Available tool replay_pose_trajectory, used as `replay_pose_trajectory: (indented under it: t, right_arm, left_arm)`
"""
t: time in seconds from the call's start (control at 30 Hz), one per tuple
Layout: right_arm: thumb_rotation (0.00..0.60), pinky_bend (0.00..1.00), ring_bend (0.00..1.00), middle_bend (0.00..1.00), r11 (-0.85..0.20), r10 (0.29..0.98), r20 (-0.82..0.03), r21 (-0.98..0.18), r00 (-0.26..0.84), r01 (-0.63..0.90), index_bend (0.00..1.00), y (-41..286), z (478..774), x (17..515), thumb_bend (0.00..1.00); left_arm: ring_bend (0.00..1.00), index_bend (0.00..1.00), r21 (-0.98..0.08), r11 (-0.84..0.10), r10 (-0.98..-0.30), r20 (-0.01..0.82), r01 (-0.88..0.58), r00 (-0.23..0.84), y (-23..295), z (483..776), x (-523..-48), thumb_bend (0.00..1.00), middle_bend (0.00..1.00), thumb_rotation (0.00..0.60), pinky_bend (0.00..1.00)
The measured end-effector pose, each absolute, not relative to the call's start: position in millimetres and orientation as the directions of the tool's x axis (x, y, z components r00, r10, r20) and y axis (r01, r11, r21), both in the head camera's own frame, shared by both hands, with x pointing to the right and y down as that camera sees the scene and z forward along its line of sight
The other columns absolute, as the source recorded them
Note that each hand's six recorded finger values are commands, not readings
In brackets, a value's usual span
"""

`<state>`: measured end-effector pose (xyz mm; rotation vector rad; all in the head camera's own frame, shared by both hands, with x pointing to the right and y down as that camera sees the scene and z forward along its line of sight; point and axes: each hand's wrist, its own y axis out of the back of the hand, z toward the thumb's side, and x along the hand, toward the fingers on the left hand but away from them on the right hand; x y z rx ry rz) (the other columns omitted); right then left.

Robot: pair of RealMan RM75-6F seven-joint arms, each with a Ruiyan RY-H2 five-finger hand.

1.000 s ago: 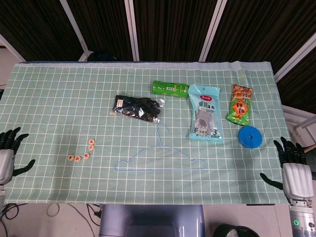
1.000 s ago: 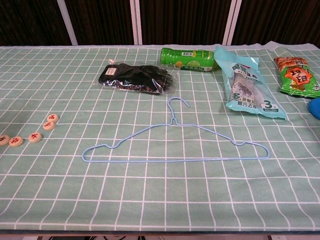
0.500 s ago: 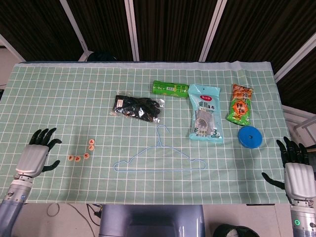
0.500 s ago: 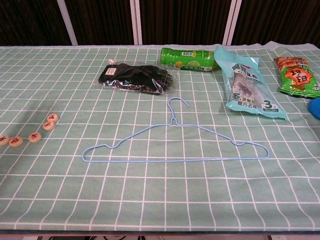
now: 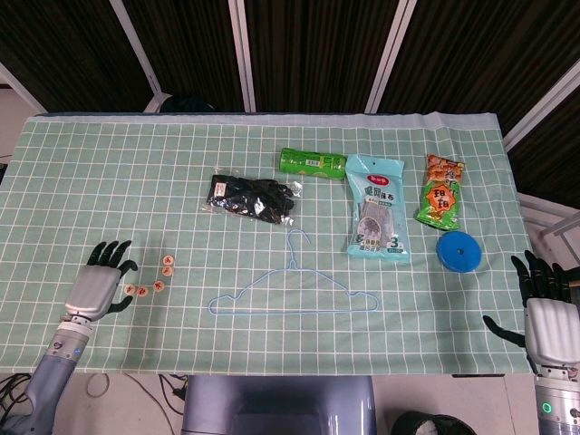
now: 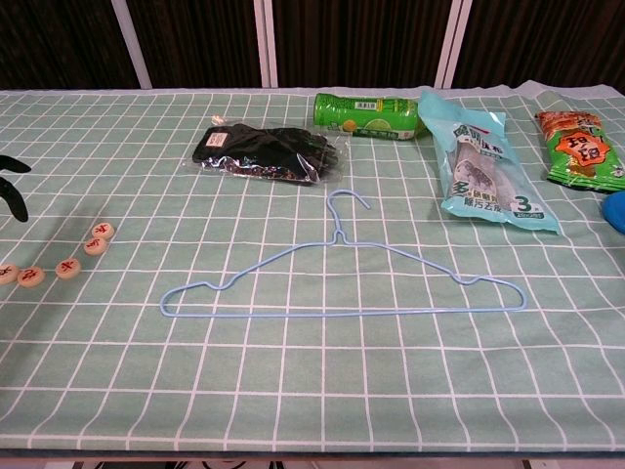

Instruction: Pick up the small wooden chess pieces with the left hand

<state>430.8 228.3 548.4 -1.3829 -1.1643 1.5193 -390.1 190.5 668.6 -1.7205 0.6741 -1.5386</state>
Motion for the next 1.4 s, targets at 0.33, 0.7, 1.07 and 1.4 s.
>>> replay_pose_trajectory:
  t: [0.33,0.7,1.07,1.4]
  right_arm:
    - [0.6,0.0,0.06,0.03,-0.292,0.946,-0.295,-0.955,-0.131,0.04,0.09,227.7,548.1,432.1,0.2]
    - [0.6,0.0,0.06,0.03,-0.287,0.946,-0.291,-0.957,-0.141,0.045,0.09,226.8,547.1,435.0,0.21]
    - [0.6,0.0,0.06,0.03,-0.283,0.947,-0.286,-0.958,-0.147,0.043,0.09,226.9,545.8,436.2,0.21]
    - [0.6,0.0,0.05,0.03,-0.28,0.947,-0.283,-0.959,-0.153,0.042,0.09,226.7,545.5,437.1,0.21]
  left_arm:
    - [0.0,0.39,-0.794,-0.6,-0.767,0.606,0.1,0.212,186.2,679.0,-359.2,0.22,0.05,0.6,0.02]
    - [0.0,0.41,-0.775,-0.616,-0.743,0.631,0.144,0.221,193.4,693.2,-344.0,0.22,0.06,0.6,0.02]
    - [0.0,0.44,-0.772,-0.612,-0.74,0.635,0.17,0.222,193.7,702.5,-340.3,0.25,0.07,0.6,0.02]
    - [0.0,0.45,-0.759,-0.621,-0.731,0.651,0.195,0.206,196.0,709.7,-344.6,0.25,0.07,0.6,0.02]
